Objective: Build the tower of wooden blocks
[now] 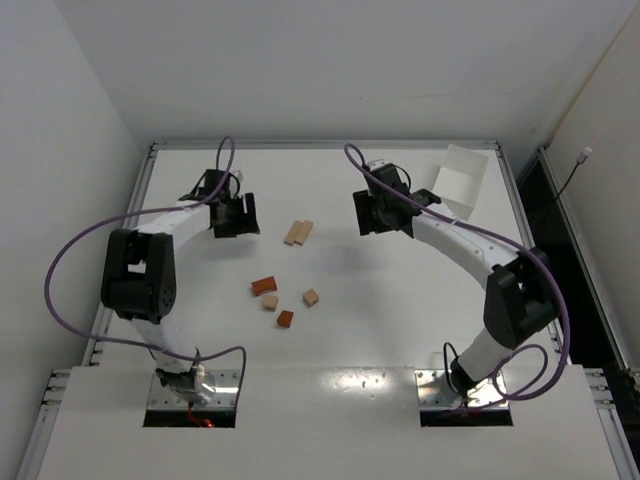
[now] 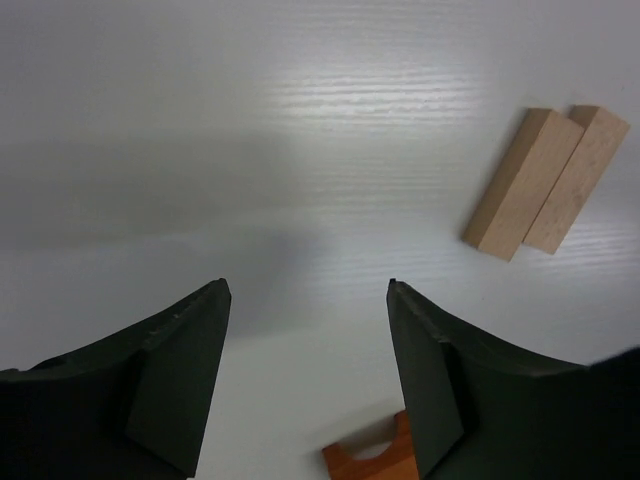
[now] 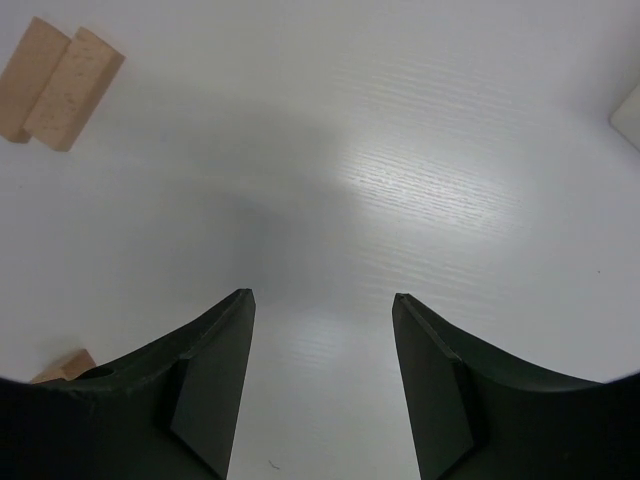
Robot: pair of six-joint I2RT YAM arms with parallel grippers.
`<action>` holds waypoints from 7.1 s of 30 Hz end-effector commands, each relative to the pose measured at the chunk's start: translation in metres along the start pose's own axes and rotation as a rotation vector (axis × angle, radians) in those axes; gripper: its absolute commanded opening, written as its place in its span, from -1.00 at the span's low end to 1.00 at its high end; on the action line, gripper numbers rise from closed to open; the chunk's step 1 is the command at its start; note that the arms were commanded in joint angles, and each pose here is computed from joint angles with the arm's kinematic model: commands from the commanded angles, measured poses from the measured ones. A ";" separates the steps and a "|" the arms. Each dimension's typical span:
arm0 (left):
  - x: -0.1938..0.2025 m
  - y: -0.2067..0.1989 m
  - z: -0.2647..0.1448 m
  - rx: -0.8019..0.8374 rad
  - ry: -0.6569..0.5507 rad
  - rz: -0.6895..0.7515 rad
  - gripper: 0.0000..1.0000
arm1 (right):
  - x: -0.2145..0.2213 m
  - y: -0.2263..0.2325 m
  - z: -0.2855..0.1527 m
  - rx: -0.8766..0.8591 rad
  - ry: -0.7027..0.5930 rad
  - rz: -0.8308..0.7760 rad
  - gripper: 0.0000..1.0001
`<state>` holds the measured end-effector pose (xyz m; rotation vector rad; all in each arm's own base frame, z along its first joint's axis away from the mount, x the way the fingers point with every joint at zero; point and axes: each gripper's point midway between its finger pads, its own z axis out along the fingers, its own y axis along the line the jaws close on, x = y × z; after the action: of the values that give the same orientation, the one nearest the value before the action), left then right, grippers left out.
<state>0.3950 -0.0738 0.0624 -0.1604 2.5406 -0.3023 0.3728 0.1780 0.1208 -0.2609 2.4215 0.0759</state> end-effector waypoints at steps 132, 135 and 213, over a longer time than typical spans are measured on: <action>0.011 0.109 -0.121 -0.375 -0.121 0.002 0.86 | 0.126 0.178 0.024 -0.473 0.260 -0.705 -1.00; 0.018 0.105 -0.118 -0.347 -0.107 0.012 0.86 | 0.096 0.172 0.013 -0.423 0.177 -0.691 -1.00; 0.020 0.092 -0.103 -0.224 -0.039 0.037 0.86 | -0.035 0.147 0.142 -0.701 0.045 -1.130 -1.00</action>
<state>0.3107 0.0281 0.1090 -0.2022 2.5434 0.0134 0.4521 0.3432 0.0238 -1.8731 1.8936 0.4072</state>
